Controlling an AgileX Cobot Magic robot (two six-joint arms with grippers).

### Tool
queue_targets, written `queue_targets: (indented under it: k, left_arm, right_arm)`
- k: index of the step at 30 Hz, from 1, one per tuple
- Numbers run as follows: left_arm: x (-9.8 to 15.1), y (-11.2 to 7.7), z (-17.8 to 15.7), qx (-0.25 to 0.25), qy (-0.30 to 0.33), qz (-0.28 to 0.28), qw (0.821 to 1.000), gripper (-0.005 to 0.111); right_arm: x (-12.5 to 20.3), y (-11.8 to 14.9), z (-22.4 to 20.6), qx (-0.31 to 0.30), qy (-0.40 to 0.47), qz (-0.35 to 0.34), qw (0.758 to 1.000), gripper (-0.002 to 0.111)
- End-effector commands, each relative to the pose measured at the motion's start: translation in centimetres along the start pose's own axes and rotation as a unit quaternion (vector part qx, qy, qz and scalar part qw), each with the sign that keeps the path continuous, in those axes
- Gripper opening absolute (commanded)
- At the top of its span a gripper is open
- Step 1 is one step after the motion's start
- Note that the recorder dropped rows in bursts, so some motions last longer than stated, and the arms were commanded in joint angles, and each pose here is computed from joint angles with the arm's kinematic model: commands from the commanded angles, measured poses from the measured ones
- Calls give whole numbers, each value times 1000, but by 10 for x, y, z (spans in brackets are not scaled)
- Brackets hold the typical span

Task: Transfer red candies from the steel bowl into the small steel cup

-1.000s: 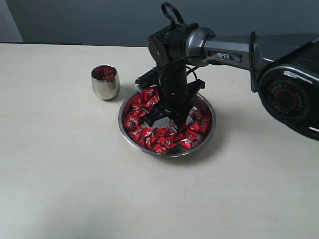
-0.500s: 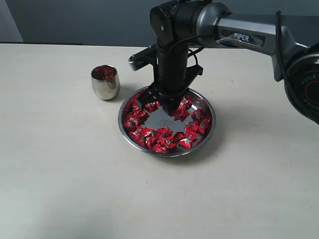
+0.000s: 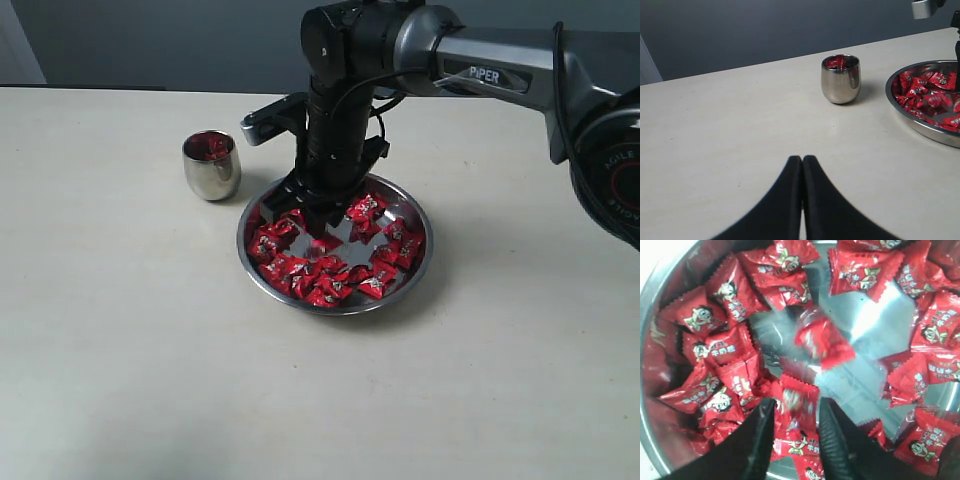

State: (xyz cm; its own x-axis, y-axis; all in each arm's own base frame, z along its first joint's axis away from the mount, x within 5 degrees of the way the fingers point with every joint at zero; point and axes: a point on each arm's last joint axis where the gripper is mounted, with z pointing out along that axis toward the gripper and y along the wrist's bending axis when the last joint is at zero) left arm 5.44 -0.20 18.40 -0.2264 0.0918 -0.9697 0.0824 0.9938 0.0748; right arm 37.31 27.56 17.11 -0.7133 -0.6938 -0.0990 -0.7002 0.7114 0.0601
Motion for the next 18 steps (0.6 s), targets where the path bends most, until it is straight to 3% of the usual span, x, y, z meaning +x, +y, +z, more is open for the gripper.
queue_targets:
  k: [1,8,14,18]
  left_arm:
    - [-1,0,0,2,-7,-3,1000,0]
    - [-1,0,0,2,-7,-3,1000,0]
    - [-1,0,0,2,-7,-3,1000,0]
    - [-1,0,0,2,-7,-3,1000,0]
  right_arm:
    - [2,-1,0,2,7,-5,1000,34]
    - [-2,-3,0,8,-16,-5,1000,34]
    - [-4,-13,41,36,11,-13,999,34]
    - [-7,-13,44,39,-4,-4,999,34]
